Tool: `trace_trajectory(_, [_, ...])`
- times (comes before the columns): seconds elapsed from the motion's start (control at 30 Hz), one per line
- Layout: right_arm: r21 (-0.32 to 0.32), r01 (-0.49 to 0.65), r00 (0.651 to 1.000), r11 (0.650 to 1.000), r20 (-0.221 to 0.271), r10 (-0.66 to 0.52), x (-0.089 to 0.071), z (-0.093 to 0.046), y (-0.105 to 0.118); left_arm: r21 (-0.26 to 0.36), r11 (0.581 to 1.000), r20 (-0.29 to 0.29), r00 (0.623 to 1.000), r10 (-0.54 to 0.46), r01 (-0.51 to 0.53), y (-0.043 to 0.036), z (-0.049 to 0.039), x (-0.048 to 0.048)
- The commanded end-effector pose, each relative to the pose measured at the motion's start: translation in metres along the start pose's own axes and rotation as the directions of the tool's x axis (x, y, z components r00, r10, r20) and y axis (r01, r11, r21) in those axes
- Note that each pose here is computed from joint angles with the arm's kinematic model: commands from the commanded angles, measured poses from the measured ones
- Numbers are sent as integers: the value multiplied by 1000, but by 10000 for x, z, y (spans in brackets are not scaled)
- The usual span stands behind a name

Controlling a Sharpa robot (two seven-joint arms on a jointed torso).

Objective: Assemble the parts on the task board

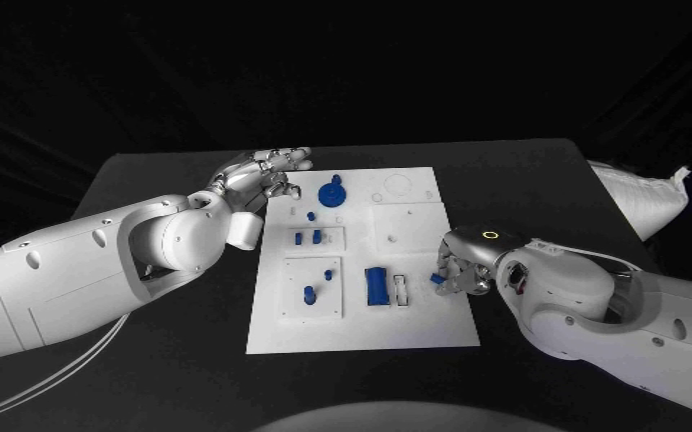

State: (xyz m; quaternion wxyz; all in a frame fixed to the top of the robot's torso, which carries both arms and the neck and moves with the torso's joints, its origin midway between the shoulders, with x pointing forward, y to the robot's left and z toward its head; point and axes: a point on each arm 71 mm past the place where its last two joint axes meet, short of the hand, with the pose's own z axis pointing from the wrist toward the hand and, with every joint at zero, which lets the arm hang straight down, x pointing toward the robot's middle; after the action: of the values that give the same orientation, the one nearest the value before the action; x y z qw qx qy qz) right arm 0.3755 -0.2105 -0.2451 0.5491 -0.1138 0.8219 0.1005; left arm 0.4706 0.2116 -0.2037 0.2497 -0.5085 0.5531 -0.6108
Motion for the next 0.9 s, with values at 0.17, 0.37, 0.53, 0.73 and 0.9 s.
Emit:
trace_trajectory(0.17, [17,43,996,999,-80,-41,166,3,-31,4,1000,-22,1000,-6,6,-3,0,29])
trace_trajectory(0.37, [24,-33,996,999,-85,34,169,-5,-28,4,1000,-23,1000,-6,7,-3,1,31])
trace_trajectory(0.53, [26,-110,992,994,-62,111,144,-28,-10,4,1000,-23,1000,-6,7,-2,1,34])
trace_trajectory(0.73, [33,-208,978,978,-20,209,86,-70,5,5,1000,-24,1000,-7,7,-2,1,37])
trace_trajectory(0.9, [38,-295,955,955,-9,296,53,-98,37,4,1000,-24,1000,-7,7,-2,0,40])
